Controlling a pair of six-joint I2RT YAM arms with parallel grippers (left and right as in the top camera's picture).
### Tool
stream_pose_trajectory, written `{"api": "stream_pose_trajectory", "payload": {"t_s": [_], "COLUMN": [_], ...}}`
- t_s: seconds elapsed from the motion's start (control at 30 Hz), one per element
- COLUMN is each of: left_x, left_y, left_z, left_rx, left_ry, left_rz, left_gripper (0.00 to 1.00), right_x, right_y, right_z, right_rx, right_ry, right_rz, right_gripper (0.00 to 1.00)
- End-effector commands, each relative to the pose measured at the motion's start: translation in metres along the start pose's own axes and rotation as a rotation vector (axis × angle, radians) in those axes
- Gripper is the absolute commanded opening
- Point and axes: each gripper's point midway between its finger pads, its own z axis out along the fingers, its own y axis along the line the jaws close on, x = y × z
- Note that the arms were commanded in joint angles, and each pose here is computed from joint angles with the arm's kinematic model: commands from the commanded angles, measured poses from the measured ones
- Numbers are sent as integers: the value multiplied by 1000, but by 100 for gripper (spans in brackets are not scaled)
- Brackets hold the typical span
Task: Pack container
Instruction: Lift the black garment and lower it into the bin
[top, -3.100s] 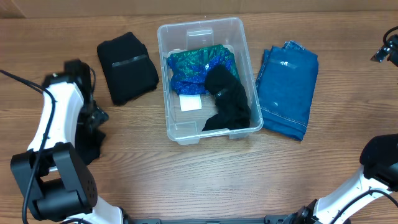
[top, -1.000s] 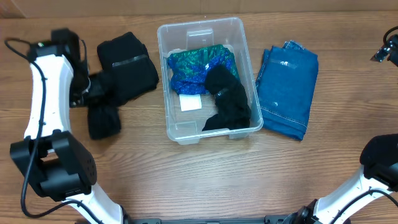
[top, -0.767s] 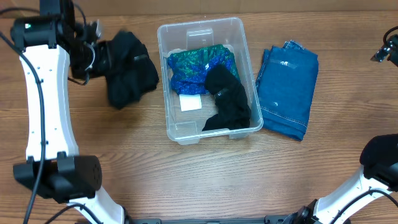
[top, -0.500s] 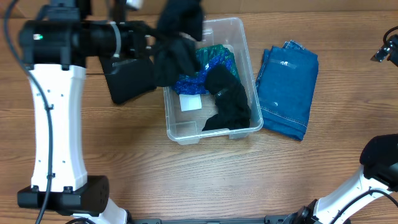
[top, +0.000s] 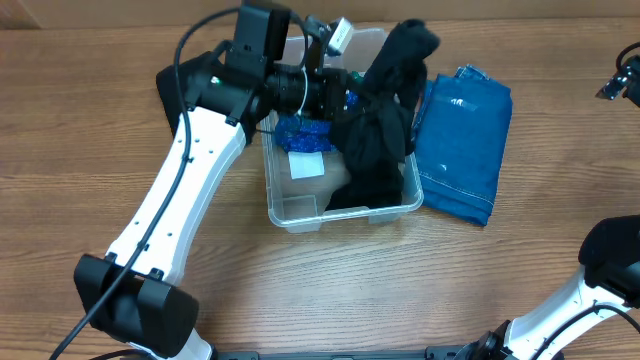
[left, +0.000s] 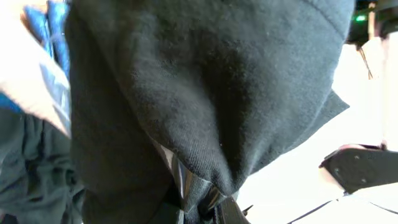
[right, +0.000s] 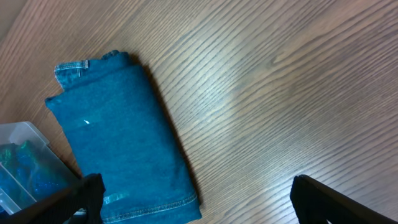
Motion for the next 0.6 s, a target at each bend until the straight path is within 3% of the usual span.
{"api": "stream_pose_trajectory", "payload": {"t_s": [0.0, 0.23, 0.4, 0.57], "left_x": [25, 28, 28, 35], "left_y": [27, 60, 93, 65], "left_z": [13, 4, -58, -69], "left_rx": [-16, -223, -735, -1002], "left_ry": [44, -8, -181, -317], "left_rz": [-127, -140, -138, -26], "left_gripper": [4, 4, 4, 4], "right_x": [-2, -2, -2, -2], "right_y": [1, 1, 1, 1], "right_z": [-7, -7, -7, -7], "right_rx": [-4, -4, -4, -4], "right_ry": [-24, -24, -24, -24], "right_rz": [-6, -6, -6, -6], "right_gripper": [100, 100, 100, 100]}}
